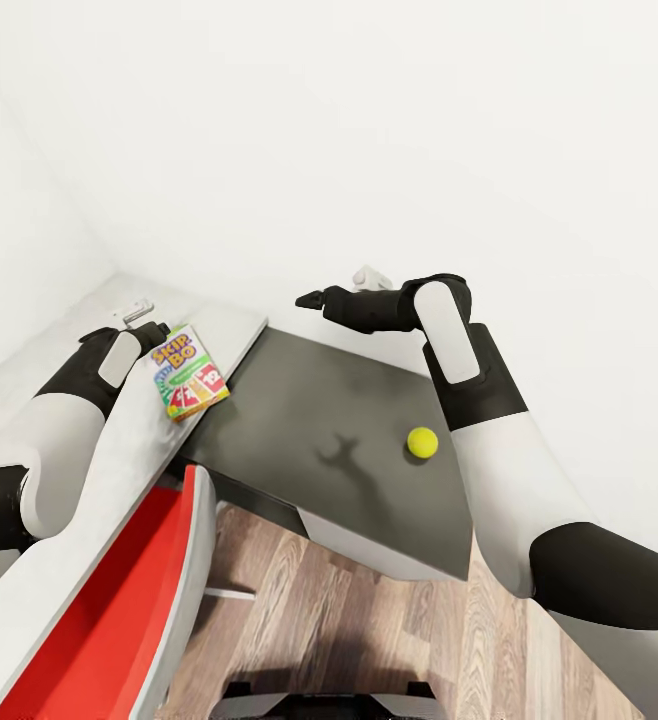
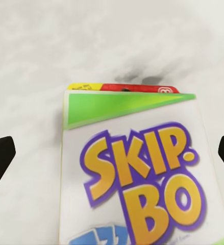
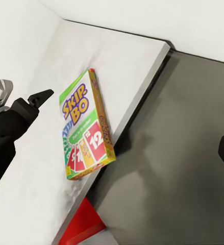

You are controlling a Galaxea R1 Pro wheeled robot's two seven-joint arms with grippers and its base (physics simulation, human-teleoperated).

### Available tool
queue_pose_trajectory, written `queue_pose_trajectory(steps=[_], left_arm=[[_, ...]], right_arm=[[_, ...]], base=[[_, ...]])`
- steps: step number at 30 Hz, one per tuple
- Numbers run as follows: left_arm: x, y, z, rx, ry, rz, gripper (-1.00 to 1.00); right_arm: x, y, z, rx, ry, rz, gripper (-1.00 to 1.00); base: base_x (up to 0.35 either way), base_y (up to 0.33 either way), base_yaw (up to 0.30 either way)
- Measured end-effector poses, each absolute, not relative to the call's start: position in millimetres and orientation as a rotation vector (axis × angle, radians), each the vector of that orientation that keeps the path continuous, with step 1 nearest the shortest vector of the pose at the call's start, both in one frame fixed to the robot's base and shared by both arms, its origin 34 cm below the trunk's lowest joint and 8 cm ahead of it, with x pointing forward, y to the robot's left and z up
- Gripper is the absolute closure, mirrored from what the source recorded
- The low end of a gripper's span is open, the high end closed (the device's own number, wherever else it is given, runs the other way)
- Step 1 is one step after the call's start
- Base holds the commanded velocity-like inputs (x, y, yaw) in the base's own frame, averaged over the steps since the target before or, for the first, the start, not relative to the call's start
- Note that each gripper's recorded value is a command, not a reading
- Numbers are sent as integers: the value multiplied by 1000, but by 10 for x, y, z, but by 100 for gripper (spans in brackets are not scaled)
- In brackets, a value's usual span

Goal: Put all the toys in the child's room - the three board games (two on the bed and one on the table), the two jigsaw puzzles on the table, and the tennis ball on the table - inside the toy box on the table in the child's room.

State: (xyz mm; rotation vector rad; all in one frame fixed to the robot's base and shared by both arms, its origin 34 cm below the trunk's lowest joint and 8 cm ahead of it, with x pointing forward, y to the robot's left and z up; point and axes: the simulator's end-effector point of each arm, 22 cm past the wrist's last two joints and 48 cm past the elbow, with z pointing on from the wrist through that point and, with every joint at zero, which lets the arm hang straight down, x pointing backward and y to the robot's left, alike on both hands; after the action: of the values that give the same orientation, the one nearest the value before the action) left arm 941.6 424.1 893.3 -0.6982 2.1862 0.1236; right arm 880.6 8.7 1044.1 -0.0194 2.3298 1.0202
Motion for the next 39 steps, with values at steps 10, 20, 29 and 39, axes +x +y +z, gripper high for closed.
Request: queue_pose_trajectory(steps=[10, 20, 29, 39], left_arm=[[9394, 4251, 8798, -704, 2201, 129, -100], [9382, 4276, 8686, -707, 2213, 137, -100], [9425, 4285, 8651, -706, 2213, 139, -100], [9595, 4298, 8830, -694, 2170, 130, -100]], right_arm=[[8810, 88, 10321, -13, 2344, 1024, -100], [8812, 90, 10198, -7, 2358, 1028, -100], [8812, 91, 10086, 0, 2371, 1032, -100], [8809, 94, 9965, 6, 2386, 1036, -100]], base=[[0, 0, 0], [0, 0, 0], [0, 0, 0], [0, 0, 0]])
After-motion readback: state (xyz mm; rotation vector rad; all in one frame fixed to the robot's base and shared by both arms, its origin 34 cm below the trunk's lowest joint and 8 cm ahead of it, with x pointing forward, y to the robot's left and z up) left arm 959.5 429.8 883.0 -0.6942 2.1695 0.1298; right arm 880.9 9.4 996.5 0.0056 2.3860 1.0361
